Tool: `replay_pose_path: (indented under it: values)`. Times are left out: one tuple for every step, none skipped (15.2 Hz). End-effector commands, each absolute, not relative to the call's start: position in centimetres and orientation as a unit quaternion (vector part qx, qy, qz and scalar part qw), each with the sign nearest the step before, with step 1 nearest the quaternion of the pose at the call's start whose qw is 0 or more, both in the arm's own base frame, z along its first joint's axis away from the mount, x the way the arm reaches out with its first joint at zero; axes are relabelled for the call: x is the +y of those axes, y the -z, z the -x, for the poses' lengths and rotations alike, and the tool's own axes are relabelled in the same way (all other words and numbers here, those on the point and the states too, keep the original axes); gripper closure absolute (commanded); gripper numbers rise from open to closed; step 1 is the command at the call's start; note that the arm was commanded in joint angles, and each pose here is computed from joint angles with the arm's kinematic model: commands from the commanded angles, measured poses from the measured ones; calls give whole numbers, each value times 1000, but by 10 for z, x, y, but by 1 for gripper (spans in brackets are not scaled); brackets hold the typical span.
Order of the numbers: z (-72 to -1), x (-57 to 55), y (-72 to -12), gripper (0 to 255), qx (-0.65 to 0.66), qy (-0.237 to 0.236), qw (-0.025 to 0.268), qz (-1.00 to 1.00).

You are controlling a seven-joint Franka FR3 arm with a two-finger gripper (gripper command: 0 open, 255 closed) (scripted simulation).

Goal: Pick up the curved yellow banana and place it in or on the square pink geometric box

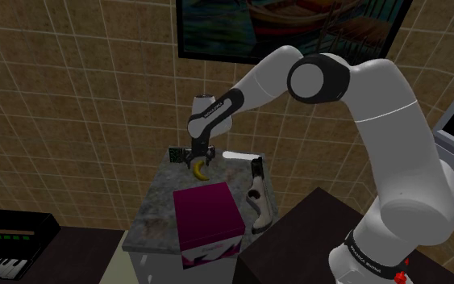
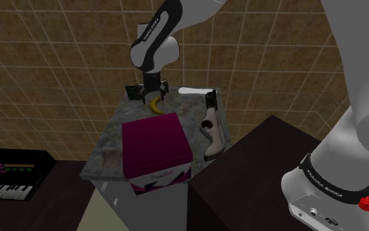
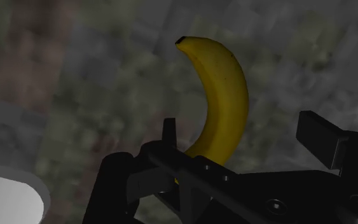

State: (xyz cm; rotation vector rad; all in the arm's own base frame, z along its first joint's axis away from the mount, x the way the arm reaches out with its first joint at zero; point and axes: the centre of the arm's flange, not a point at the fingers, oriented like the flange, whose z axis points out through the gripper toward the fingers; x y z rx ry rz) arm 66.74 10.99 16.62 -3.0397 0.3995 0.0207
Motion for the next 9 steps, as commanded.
replay_pose_path:
  values:
    - [-667,110,-156,0,136,-4,41,990]
    - [-667,111,-151,0,136,-4,41,990]
    - [-667,111,-146,0,136,-4,41,990]
    - [-667,111,-140,0,136,-4,41,990]
    - [-667,112,-137,0,136,-4,41,990]
    - [-667,112,-137,0,136,-4,41,990]
    - [-667,112,-137,0,136,-4,41,990]
    - [-667,112,-137,0,136,-4,41,990]
    - [-667,112,-137,0,136,-4,41,990]
